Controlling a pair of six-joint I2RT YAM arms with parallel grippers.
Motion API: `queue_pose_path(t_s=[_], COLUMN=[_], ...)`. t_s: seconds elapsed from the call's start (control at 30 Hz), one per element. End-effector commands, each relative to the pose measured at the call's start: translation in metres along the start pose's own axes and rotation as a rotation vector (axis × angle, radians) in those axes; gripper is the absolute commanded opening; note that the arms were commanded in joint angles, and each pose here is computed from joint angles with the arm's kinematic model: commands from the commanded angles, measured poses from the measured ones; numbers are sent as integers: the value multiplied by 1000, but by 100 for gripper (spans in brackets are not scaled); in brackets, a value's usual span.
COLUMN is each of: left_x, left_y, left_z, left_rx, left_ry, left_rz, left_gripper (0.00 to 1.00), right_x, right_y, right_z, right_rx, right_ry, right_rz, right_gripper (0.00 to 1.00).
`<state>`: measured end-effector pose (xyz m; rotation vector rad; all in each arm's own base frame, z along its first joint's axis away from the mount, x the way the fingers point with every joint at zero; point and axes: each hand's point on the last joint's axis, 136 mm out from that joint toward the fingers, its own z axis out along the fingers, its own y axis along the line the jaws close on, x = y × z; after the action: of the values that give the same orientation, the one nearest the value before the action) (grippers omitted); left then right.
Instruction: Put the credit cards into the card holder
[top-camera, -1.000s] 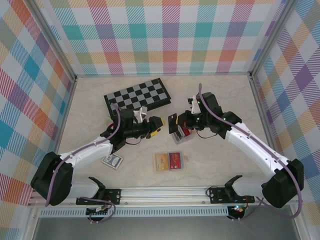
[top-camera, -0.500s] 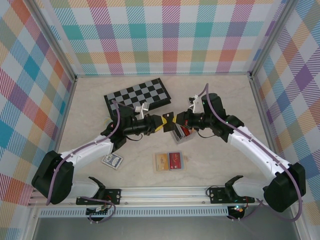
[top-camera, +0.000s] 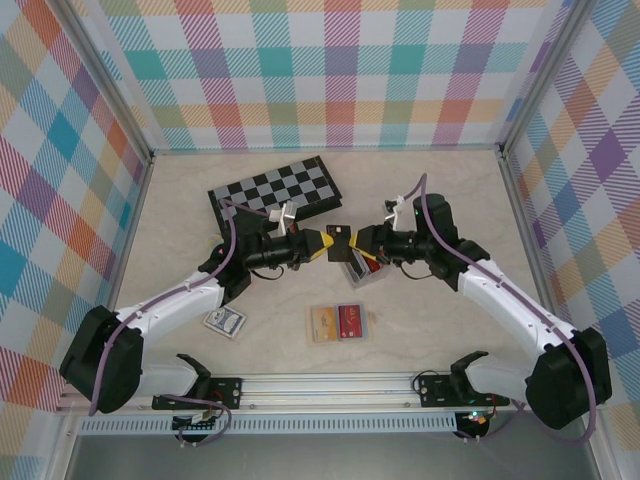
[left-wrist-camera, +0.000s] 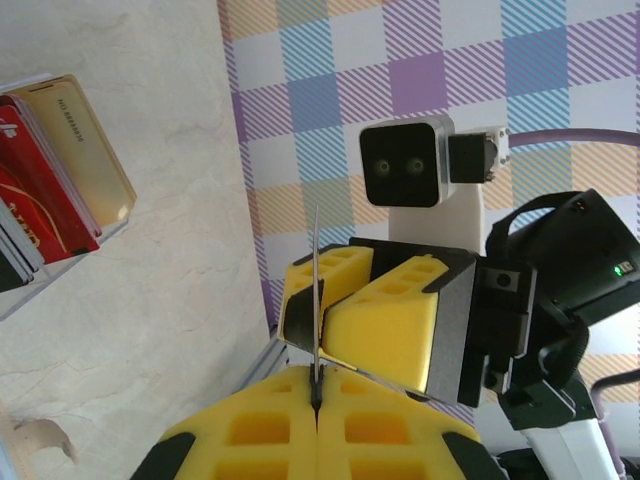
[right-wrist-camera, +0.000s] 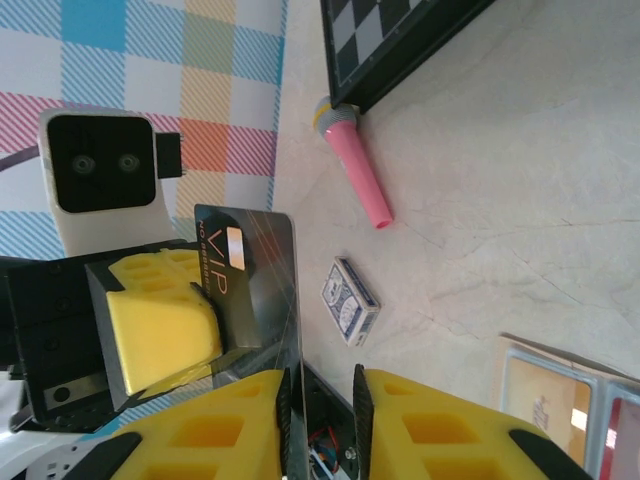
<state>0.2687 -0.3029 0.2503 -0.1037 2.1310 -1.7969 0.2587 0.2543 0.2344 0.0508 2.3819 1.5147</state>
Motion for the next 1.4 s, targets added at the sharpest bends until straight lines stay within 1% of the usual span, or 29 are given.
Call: queue_pose_path(t_s=[0.0, 0.2, 0.3, 0.37, 0.4, 0.43, 0.47, 0.5, 0.53, 0.6, 0.63, 0.7, 0.73, 0.8, 0.9, 1.0, 1.1, 1.2, 1.37], left_x=[-4, -3, -3, -2, -1, 0, 2, 4, 8, 15, 22, 36, 45, 59, 76, 87, 96, 105, 113], left_y=[-33, -36, -35, -28, -22, -13, -5, 8, 26, 62, 85, 120, 134, 152, 169, 176, 180, 186, 191], left_z=[-6, -4, -4, -3, -4, -4, -6, -8, -13, -27, -38, -56, -64, -70, -75, -72, -67, -63, -53], left_rx=[100, 121, 117, 94, 67, 25, -13, -77, -169, -347, -461, -619, -673, -720, -787, -819, -836, -858, -867], left_ry=[-7, 4, 6, 8, 8, 7, 6, 7, 10, 7, 18, 41, 63, 92, 125, 163, 204, 240, 269], left_rz=[49, 43, 38, 29, 22, 16, 14, 12, 2, -6, -21, -34, -54, -78, -78, -66, -58, -46, -34], left_gripper=[0, 0, 0, 0, 5, 19, 31, 45, 56, 67, 72, 77, 78, 80, 80, 78, 75, 72, 66], right_x=[3, 3, 3, 3, 3, 5, 6, 8, 10, 18, 24, 40, 50, 69, 91, 106, 115, 119, 119], right_y=[22, 28, 29, 26, 22, 17, 10, -4, -21, -50, -62, -81, -89, -104, -125, -136, -146, -154, -157], right_z=[-4, -1, -2, -4, -5, -6, -8, -11, -15, -25, -29, -31, -29, -25, -18, -9, -4, -4, -1], right_rx=[-109, -158, -154, -130, -105, -77, -29, 58, 150, 300, 350, 417, 449, 534, 665, 707, 735, 760, 741], right_ry=[34, 73, 72, 65, 60, 60, 54, 47, 36, 26, 27, 47, 65, 103, 124, 142, 161, 174, 155], right_rz=[-53, -53, -58, -63, -61, -62, -64, -55, -54, -44, -33, -16, -14, -28, -70, -79, -97, -97, -96], right_gripper=[26, 23, 16, 9, 7, 5, 4, 4, 3, 3, 3, 3, 3, 3, 3, 3, 3, 3, 4])
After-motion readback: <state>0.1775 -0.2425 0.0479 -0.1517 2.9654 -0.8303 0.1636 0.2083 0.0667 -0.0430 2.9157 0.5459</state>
